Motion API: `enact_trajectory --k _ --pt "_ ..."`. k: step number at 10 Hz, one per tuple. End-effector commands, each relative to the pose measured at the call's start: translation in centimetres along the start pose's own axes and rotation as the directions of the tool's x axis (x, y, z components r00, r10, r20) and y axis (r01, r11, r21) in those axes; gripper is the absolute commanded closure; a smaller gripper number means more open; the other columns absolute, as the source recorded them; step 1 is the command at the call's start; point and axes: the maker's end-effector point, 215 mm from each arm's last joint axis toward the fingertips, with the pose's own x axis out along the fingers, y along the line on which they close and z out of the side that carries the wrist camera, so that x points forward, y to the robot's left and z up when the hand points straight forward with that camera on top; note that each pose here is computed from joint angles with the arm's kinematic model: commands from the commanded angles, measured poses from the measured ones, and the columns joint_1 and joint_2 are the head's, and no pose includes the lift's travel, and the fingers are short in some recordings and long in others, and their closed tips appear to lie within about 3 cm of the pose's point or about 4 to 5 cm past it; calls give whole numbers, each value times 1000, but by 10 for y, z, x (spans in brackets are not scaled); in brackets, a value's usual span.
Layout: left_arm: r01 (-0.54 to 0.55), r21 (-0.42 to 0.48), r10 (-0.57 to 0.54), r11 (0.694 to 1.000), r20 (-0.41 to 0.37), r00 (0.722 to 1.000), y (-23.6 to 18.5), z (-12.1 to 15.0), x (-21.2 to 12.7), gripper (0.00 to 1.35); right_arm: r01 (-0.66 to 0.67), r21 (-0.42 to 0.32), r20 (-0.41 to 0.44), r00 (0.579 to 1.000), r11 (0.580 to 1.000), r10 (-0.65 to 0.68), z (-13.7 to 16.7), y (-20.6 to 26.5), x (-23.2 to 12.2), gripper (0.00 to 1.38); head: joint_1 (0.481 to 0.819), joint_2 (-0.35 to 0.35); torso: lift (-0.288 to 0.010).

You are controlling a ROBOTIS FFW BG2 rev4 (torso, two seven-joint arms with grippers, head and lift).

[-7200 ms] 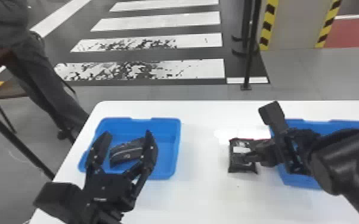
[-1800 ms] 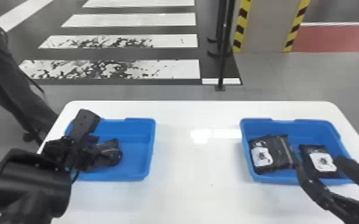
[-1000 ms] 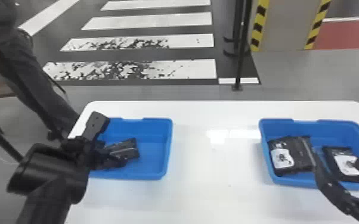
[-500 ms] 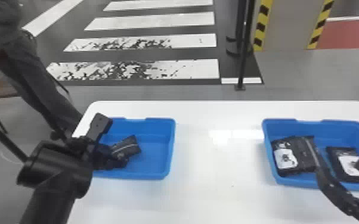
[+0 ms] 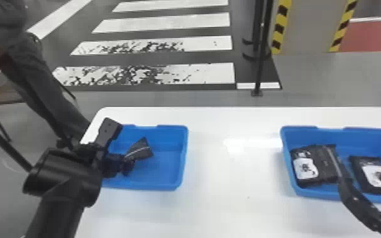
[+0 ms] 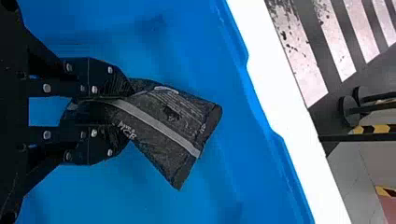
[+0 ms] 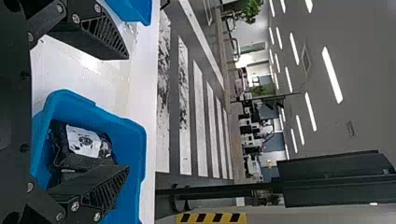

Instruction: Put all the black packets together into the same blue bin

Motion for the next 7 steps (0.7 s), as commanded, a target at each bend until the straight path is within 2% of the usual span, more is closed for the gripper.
enact_trajectory --k 1,3,5,7 --pt "-9 -14 9 1000 48 999 3 12 -15 1216 1 0 3 1000 1000 -1 1 0 -1 194 695 133 -110" --pt "-33 -76 46 997 176 983 14 31 -59 1216 -4 -8 17 1000 1000 5 10 2 0 194 695 130 -110" --pt "-15 -156 66 988 329 942 16 39 -98 1216 -20 -38 78 997 999 23 41 5 15 194 695 145 -110" --pt "58 -124 1 991 432 902 -21 71 -110 1216 -91 -30 152 984 995 94 72 29 43 194 695 150 -110"
